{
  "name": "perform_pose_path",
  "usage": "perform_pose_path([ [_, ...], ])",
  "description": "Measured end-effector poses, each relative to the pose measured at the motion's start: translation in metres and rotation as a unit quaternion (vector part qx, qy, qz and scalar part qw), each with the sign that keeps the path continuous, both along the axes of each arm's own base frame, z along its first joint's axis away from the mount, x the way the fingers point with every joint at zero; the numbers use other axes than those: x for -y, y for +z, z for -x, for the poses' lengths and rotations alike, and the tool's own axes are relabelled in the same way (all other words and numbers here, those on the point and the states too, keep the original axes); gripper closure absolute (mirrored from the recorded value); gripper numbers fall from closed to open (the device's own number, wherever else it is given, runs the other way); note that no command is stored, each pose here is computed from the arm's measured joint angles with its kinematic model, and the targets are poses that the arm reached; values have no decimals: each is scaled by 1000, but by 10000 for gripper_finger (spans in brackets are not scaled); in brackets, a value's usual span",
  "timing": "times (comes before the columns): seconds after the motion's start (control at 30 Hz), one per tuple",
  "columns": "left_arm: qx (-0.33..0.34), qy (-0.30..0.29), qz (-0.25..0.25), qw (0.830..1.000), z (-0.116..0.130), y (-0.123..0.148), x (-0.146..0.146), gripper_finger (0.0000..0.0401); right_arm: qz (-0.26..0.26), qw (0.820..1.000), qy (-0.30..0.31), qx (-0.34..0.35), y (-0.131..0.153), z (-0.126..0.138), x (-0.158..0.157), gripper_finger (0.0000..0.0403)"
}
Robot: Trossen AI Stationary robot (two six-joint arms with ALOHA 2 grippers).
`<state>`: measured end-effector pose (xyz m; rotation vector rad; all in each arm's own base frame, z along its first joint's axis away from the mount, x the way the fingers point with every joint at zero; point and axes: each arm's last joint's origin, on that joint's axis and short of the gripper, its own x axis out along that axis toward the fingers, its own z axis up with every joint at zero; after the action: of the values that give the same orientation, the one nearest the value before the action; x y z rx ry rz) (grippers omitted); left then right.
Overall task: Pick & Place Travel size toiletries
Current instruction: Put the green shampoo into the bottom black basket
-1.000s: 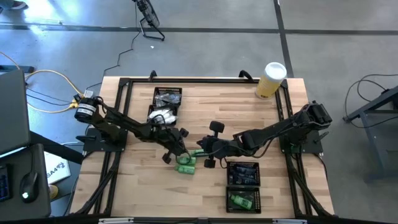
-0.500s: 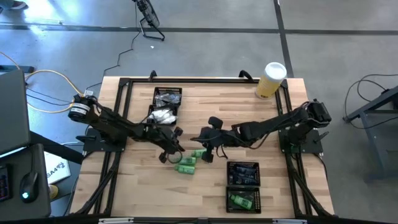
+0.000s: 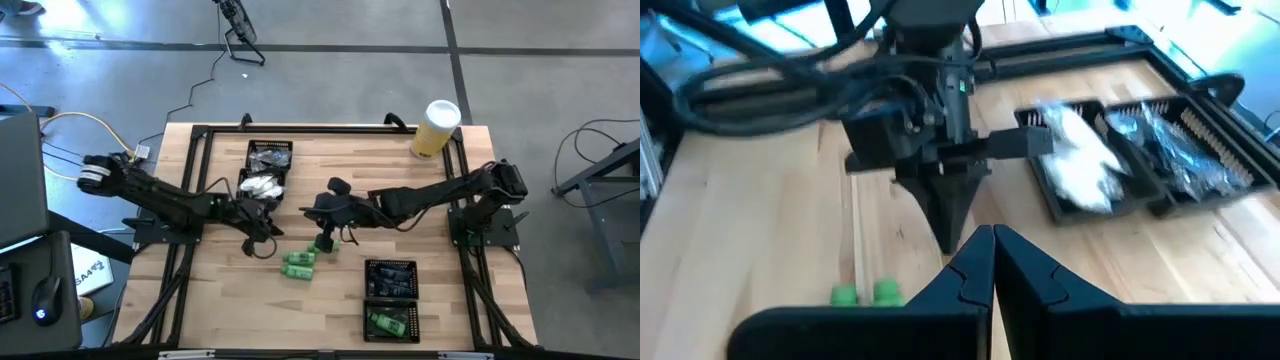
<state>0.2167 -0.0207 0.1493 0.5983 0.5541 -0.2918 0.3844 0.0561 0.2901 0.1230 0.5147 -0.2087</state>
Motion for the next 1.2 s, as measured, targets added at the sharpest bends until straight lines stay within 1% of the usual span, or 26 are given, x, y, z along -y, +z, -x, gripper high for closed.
perform_pose_path([
  [0.07, 5, 11, -7, 1000, 9, 3, -2, 401, -1, 1000, -3, 5, 2, -6, 2, 400],
  [0.13, 11, 18, -11, 1000, 18, 3, -3, 401, 0, 1000, -5, -14, -5, -10, 3, 400],
  [0.2, 16, 25, -12, 999, 27, 1, -4, 401, -7, 1000, -1, -3, -3, -19, 5, 401],
  [0.27, 24, 32, -4, 999, 31, 1, -5, 401, -8, 1000, 2, -27, -9, -23, 6, 401],
  [0.33, 22, 36, -1, 999, 37, -3, -5, 401, -15, 1000, 7, -19, -5, -32, 7, 401],
  [0.4, 25, 40, 5, 999, 38, -3, -5, 401, -8, 999, 3, -53, -12, -34, 8, 401],
  [0.47, 24, 47, 3, 999, 42, -4, -6, 401, -13, 998, 13, -62, -14, -39, 9, 401],
  [0.53, 29, 53, 0, 998, 41, -3, -6, 401, -16, 995, 16, -101, -23, -36, 11, 401],
  [0.63, 31, 55, -5, 998, 43, -2, -7, 401, -28, 992, 29, -123, -30, -36, 12, 401],
  [0.67, 45, 55, -3, 997, 41, 1, -7, 401, -26, 990, 26, -139, -34, -34, 12, 401],
  [0.73, 48, 55, -3, 997, 42, 3, -7, 401, -29, 989, 29, -142, -39, -36, 11, 401],
  [0.83, 65, 55, 0, 996, 41, 7, -7, 401, -41, 983, 50, -173, -46, -32, 10, 396],
  [0.93, 71, 54, 0, 996, 44, 9, -7, 401, -58, 977, 71, -194, -52, -32, 9, 373],
  [1.0, 74, 54, 1, 996, 45, 11, -7, 401, -61, 972, 74, -216, -59, -31, 8, 347],
  [1.13, 100, 52, 4, 994, 47, 18, -7, 401, -59, 966, 71, -243, -70, -31, 8, 279],
  [1.2, 116, 46, -4, 992, 51, 24, -7, 401, -61, 966, 75, -241, -74, -34, 6, 243],
])
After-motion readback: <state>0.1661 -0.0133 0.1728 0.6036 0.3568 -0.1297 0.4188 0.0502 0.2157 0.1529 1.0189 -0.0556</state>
